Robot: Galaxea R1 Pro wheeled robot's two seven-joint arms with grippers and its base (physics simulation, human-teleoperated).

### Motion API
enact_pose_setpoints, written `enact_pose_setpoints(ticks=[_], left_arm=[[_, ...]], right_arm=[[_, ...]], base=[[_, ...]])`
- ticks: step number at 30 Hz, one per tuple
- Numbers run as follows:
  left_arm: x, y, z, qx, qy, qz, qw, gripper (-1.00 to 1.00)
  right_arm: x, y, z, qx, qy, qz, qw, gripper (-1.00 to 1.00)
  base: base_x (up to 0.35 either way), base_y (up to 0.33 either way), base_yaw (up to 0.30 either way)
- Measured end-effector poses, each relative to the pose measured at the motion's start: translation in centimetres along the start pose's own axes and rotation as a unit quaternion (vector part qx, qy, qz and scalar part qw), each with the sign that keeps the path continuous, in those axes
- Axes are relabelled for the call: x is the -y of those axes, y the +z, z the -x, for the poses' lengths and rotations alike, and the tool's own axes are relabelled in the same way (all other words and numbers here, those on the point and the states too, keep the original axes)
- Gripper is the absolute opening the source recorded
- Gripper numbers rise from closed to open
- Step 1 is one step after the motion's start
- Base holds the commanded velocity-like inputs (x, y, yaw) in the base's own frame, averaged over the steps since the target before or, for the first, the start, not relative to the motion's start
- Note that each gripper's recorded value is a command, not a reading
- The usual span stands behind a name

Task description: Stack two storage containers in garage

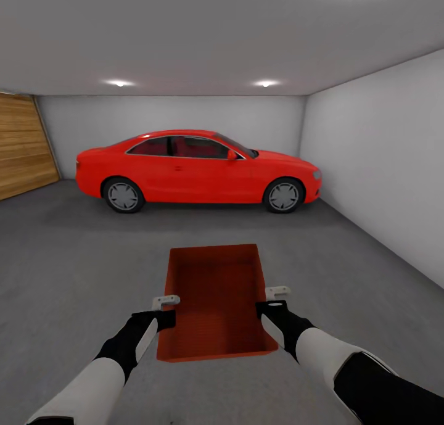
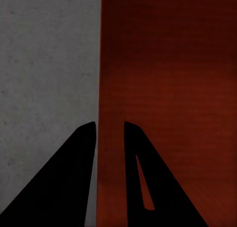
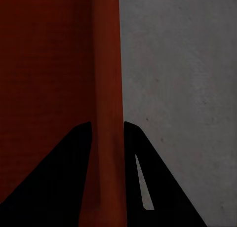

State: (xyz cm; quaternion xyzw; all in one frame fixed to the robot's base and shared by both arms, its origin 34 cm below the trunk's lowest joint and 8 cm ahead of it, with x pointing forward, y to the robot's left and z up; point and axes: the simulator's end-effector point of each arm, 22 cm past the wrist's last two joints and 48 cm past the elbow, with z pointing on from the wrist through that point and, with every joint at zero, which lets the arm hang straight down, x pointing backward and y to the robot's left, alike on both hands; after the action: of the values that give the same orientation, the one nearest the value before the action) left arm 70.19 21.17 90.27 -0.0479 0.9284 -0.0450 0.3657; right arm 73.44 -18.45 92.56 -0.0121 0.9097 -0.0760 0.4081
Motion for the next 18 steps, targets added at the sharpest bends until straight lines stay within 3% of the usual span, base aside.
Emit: enact_pose_setpoints(ticks=[18], left_arm=[[0.01, 0.00, 0.00, 0.000, 0.000, 0.000, 1.0000, -1.00]], right_arm=[[0.01, 0.00, 0.00, 0.000, 0.000, 0.000, 1.0000, -1.00]], base=[[0.322, 0.000, 0.000]])
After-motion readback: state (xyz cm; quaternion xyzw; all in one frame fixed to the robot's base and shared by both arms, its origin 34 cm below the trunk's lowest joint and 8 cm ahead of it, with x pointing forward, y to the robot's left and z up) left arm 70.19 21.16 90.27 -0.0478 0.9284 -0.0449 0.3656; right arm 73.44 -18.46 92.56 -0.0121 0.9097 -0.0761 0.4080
